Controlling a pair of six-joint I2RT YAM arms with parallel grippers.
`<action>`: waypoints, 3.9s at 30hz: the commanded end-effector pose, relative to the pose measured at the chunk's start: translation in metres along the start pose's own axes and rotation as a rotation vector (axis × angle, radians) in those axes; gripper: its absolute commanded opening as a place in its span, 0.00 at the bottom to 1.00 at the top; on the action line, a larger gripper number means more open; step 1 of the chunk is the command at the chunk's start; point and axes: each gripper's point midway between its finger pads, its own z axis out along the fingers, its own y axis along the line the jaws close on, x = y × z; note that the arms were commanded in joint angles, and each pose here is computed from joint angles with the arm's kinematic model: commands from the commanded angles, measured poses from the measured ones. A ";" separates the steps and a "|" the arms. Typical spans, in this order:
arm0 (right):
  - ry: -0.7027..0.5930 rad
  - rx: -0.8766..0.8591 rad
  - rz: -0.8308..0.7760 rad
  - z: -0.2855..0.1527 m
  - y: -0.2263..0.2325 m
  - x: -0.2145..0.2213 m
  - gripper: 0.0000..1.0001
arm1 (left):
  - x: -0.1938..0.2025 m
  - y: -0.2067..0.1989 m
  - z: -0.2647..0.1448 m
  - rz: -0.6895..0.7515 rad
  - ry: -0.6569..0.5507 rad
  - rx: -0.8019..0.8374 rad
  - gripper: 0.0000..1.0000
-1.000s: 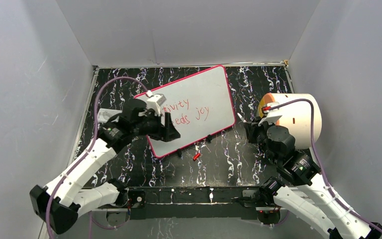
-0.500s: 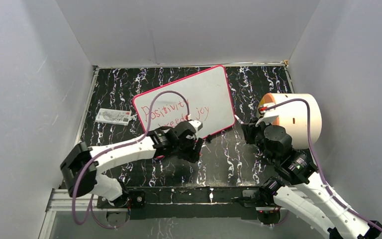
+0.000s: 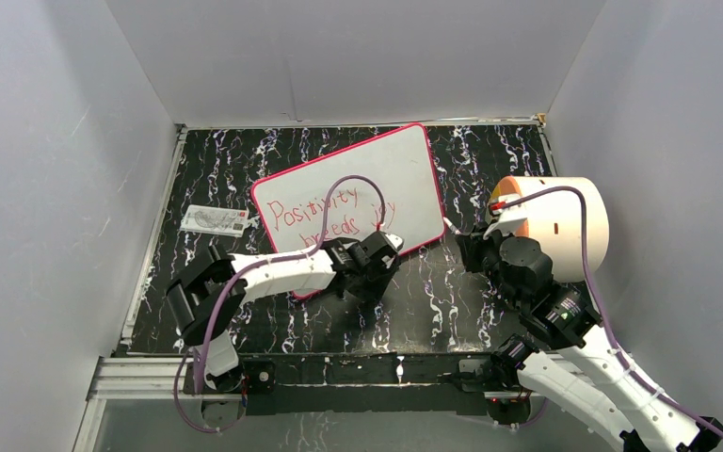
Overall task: Write a sentence on the whiteboard
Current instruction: Close the whiteboard marker at the center of the board.
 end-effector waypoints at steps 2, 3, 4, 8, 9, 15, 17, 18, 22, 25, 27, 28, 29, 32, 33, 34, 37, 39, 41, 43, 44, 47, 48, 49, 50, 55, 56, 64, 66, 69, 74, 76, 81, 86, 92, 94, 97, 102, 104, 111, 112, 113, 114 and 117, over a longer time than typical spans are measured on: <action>-0.078 -0.015 0.036 -0.006 0.002 -0.023 0.00 | -0.011 -0.001 0.001 0.049 0.011 -0.020 0.37; -0.080 -0.017 0.038 -0.006 0.003 -0.024 0.00 | -0.010 -0.001 0.003 0.053 0.022 -0.024 0.35; -0.080 -0.017 0.037 -0.006 0.003 -0.023 0.00 | -0.009 -0.001 0.004 0.058 0.031 -0.025 0.34; -0.074 -0.021 0.038 -0.005 0.004 -0.022 0.00 | -0.006 -0.001 0.010 0.069 0.062 -0.027 0.29; -0.073 -0.021 0.037 -0.005 0.004 -0.022 0.00 | -0.005 -0.001 0.011 0.071 0.071 -0.024 0.28; -0.073 -0.021 0.039 -0.006 0.003 -0.022 0.00 | 0.004 0.001 0.016 0.069 0.123 -0.027 0.24; -0.076 -0.023 0.040 -0.006 0.004 -0.022 0.00 | 0.006 0.004 0.017 0.069 0.135 -0.040 0.24; -0.076 -0.022 0.040 -0.006 0.003 -0.022 0.00 | 0.007 0.004 0.018 0.069 0.142 -0.040 0.24; -0.080 -0.019 0.042 -0.007 0.003 -0.023 0.00 | 0.012 0.004 0.020 0.067 0.168 -0.042 0.23; -0.080 -0.018 0.043 -0.008 0.002 -0.023 0.00 | 0.015 0.009 0.018 0.068 0.183 -0.066 0.23; -0.084 -0.014 0.044 -0.008 0.001 -0.023 0.00 | 0.015 0.012 0.016 0.065 0.180 -0.083 0.24; -0.086 -0.016 0.046 -0.008 0.002 -0.023 0.00 | 0.014 0.012 0.015 0.062 0.175 -0.087 0.24; -0.085 -0.017 0.045 -0.008 0.002 -0.023 0.00 | 0.013 0.012 0.013 0.062 0.172 -0.089 0.24; -0.084 -0.016 0.045 -0.007 0.002 -0.023 0.00 | 0.012 0.012 0.012 0.065 0.164 -0.091 0.25; -0.084 -0.017 0.046 -0.007 0.002 -0.023 0.00 | 0.013 0.012 0.013 0.066 0.167 -0.094 0.25; -0.083 -0.018 0.046 -0.007 0.002 -0.023 0.00 | 0.014 0.012 0.013 0.067 0.169 -0.094 0.25; -0.083 -0.018 0.046 -0.007 0.002 -0.022 0.00 | 0.017 0.013 0.017 0.067 0.182 -0.100 0.26; -0.081 -0.017 0.046 -0.007 0.002 -0.021 0.00 | 0.019 0.013 0.020 0.067 0.190 -0.103 0.26; -0.079 -0.017 0.045 -0.006 0.002 -0.020 0.00 | 0.019 0.013 0.023 0.066 0.191 -0.105 0.26; -0.074 -0.016 0.044 -0.005 0.002 -0.019 0.00 | 0.020 0.013 0.026 0.067 0.197 -0.107 0.26; -0.074 -0.016 0.045 -0.005 0.002 -0.019 0.00 | 0.022 0.014 0.028 0.069 0.202 -0.111 0.25; -0.074 -0.015 0.044 -0.006 0.002 -0.019 0.00 | 0.030 0.017 0.034 0.072 0.228 -0.120 0.22; -0.074 -0.015 0.045 -0.006 0.002 -0.019 0.00 | 0.033 0.017 0.035 0.072 0.236 -0.118 0.18; -0.076 -0.015 0.045 -0.006 0.002 -0.019 0.00 | 0.035 0.017 0.035 0.073 0.241 -0.118 0.15; -0.076 -0.015 0.046 -0.006 0.001 -0.019 0.00 | 0.036 0.017 0.035 0.078 0.241 -0.118 0.10; -0.072 -0.013 0.044 -0.005 0.001 -0.016 0.00 | 0.026 0.018 0.022 0.096 0.187 -0.116 0.00; -0.070 -0.013 0.044 -0.005 0.001 -0.016 0.00 | 0.022 0.018 0.019 0.102 0.170 -0.114 0.00; -0.055 -0.072 0.068 -0.005 0.013 -0.015 0.00 | -0.007 0.027 -0.012 0.177 0.019 -0.142 0.00; -0.043 -0.087 0.069 -0.005 0.016 -0.013 0.00 | -0.012 0.029 -0.021 0.197 -0.012 -0.148 0.00; -0.034 -0.091 0.084 -0.005 0.018 -0.011 0.00 | -0.023 0.033 -0.038 0.225 -0.080 -0.154 0.00; -0.029 -0.140 0.099 -0.008 0.026 -0.011 0.00 | -0.037 0.043 -0.073 0.317 -0.183 -0.175 0.00; -0.024 -0.165 0.101 -0.008 0.031 -0.011 0.00 | -0.042 0.049 -0.086 0.359 -0.228 -0.194 0.00; -0.011 -0.225 0.104 -0.008 0.043 -0.009 0.00 | -0.048 0.060 -0.118 0.450 -0.326 -0.221 0.00; -0.006 -0.305 0.103 -0.008 0.058 -0.011 0.00 | -0.052 0.058 -0.140 0.548 -0.421 -0.191 0.00; 0.010 -0.425 0.080 -0.011 0.082 -0.018 0.00 | -0.053 0.054 -0.156 0.711 -0.505 -0.156 0.00; 0.017 -0.498 0.070 -0.016 0.094 -0.020 0.00 | -0.053 0.051 -0.158 0.765 -0.518 -0.139 0.00; 0.022 -0.583 0.062 -0.020 0.109 -0.023 0.00 | -0.052 0.047 -0.160 0.852 -0.533 -0.114 0.00; 0.023 -0.675 0.050 -0.026 0.124 -0.026 0.00 | -0.052 0.041 -0.164 0.955 -0.563 -0.092 0.00; 0.025 -0.702 0.045 -0.027 0.129 -0.028 0.00 | -0.053 0.040 -0.166 0.992 -0.579 -0.090 0.00; 0.019 -0.790 0.042 -0.035 0.142 -0.032 0.00 | -0.052 0.033 -0.173 1.085 -0.649 -0.067 0.00; 0.020 -0.800 0.043 -0.035 0.143 -0.032 0.00 | -0.052 0.032 -0.173 1.088 -0.651 -0.065 0.00; 0.023 -0.810 0.043 -0.036 0.145 -0.032 0.00 | -0.052 0.032 -0.173 1.093 -0.652 -0.063 0.00; 0.029 -0.818 0.042 -0.036 0.146 -0.031 0.00 | -0.051 0.032 -0.173 1.094 -0.651 -0.063 0.00; 0.043 -0.841 0.038 -0.036 0.150 -0.030 0.00 | -0.051 0.031 -0.172 1.102 -0.649 -0.057 0.00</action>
